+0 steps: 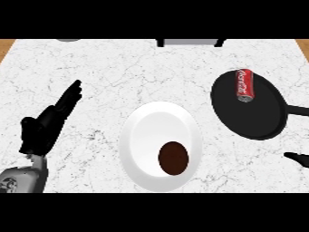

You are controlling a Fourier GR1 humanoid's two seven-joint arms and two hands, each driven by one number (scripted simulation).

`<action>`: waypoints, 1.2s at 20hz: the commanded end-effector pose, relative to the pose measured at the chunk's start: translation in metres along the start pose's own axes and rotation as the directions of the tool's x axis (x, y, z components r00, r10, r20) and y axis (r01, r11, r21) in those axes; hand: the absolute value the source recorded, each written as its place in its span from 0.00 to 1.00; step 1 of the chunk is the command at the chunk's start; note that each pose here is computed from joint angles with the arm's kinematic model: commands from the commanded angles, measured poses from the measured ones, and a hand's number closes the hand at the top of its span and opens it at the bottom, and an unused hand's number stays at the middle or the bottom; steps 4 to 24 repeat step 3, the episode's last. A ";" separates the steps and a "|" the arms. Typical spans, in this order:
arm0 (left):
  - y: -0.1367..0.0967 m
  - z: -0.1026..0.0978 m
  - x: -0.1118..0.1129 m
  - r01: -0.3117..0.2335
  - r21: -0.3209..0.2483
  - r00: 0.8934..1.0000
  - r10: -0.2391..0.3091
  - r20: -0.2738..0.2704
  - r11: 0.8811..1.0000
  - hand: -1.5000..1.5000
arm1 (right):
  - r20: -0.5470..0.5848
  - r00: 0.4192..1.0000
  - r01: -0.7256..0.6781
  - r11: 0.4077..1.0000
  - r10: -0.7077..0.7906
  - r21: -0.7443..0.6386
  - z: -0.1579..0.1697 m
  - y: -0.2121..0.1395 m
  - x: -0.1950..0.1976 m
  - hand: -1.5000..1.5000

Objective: Pick the can from the plate and place it in the pan

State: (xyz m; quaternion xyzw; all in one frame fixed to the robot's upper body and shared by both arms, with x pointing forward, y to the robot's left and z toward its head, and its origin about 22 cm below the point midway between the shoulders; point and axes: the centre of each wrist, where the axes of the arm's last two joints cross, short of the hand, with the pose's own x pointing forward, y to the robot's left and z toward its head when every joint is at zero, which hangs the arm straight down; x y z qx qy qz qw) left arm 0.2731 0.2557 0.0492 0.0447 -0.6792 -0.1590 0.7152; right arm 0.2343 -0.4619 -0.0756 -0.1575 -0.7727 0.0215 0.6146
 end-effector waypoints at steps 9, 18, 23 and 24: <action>-0.011 -0.013 0.017 -0.016 0.011 1.000 0.016 -0.002 1.000 0.50 | 0.061 0.998 0.002 1.000 -0.002 -0.009 0.026 -0.004 -0.009 0.00; -0.011 -0.013 0.017 -0.016 0.011 1.000 0.016 -0.002 1.000 0.50 | 0.061 0.998 0.002 1.000 -0.002 -0.009 0.026 -0.004 -0.009 0.00; -0.011 -0.013 0.017 -0.016 0.011 1.000 0.016 -0.002 1.000 0.50 | 0.061 0.998 0.002 1.000 -0.002 -0.009 0.026 -0.004 -0.009 0.00; -0.011 -0.013 0.017 -0.016 0.011 1.000 0.016 -0.002 1.000 0.50 | 0.061 0.998 0.002 1.000 -0.002 -0.009 0.026 -0.004 -0.009 0.00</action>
